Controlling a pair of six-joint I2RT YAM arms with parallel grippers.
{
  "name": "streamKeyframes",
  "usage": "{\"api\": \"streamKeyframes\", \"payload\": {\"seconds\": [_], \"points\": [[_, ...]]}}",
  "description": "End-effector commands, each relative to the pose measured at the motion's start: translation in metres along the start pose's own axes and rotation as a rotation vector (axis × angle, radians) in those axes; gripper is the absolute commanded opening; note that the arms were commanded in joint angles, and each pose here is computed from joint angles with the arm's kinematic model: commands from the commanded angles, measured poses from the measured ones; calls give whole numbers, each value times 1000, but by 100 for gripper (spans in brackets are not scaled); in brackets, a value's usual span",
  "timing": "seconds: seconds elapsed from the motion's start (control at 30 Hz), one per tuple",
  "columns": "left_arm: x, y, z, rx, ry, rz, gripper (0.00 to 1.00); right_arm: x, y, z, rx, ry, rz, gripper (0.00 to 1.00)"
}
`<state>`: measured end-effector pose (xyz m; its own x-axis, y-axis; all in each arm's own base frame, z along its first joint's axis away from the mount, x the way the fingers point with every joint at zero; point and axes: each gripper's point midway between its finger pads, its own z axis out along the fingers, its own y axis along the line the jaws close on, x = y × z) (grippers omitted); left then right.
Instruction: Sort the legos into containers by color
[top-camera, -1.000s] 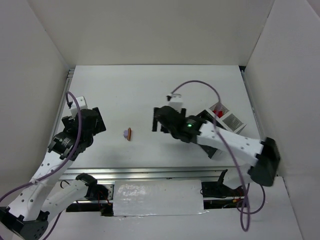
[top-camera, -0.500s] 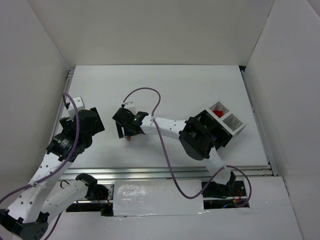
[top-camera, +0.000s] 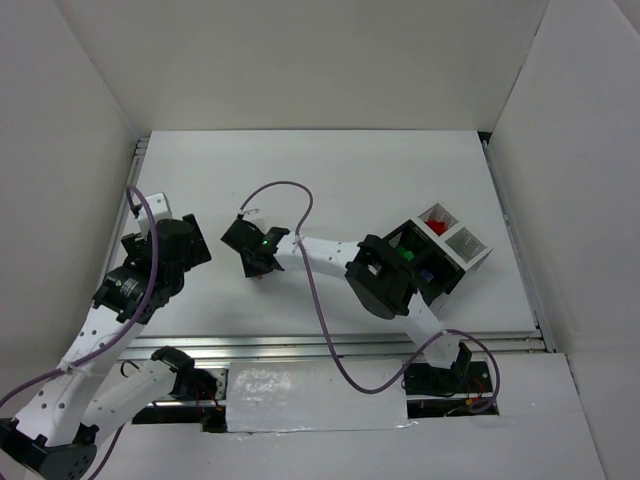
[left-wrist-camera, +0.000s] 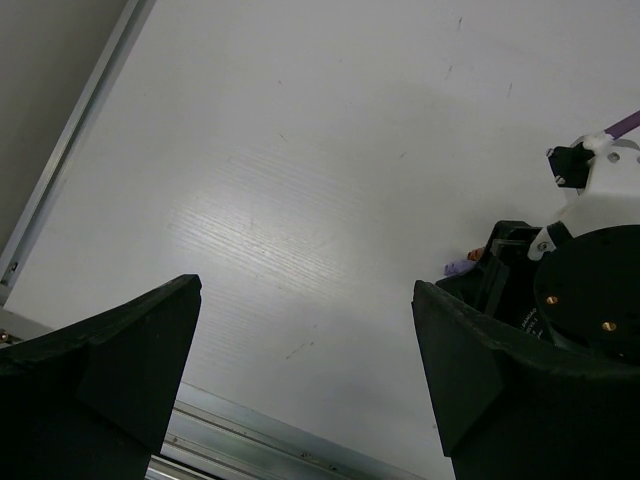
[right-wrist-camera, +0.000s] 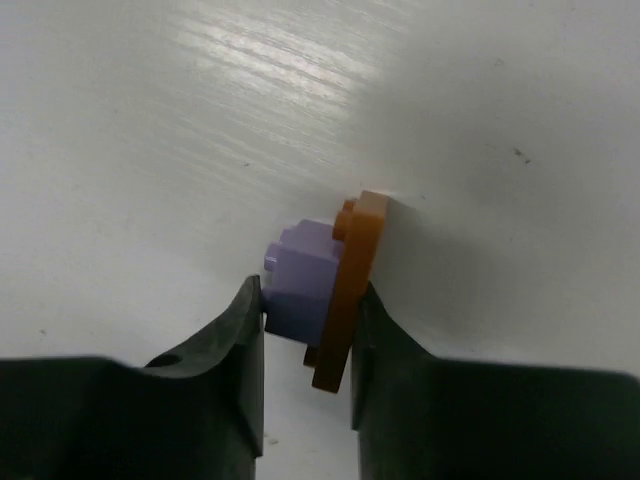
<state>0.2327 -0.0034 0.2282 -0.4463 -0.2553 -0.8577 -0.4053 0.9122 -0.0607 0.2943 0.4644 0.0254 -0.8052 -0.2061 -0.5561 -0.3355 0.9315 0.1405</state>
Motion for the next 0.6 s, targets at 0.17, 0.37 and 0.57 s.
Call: {"api": "streamKeyframes", "payload": {"seconds": [0.17,0.37,0.57], "points": [[-9,-11,-3,68,-27,-17,99,-11,-17,-69,-148,-224,-17,0],[27,-102,-30,587,175,-27,100,14,-29,-160,-411,-412,-153,0],[60,-205,-91,1214,404,-134,99,43,-58,-199,-473,-513,-198,1]]}}
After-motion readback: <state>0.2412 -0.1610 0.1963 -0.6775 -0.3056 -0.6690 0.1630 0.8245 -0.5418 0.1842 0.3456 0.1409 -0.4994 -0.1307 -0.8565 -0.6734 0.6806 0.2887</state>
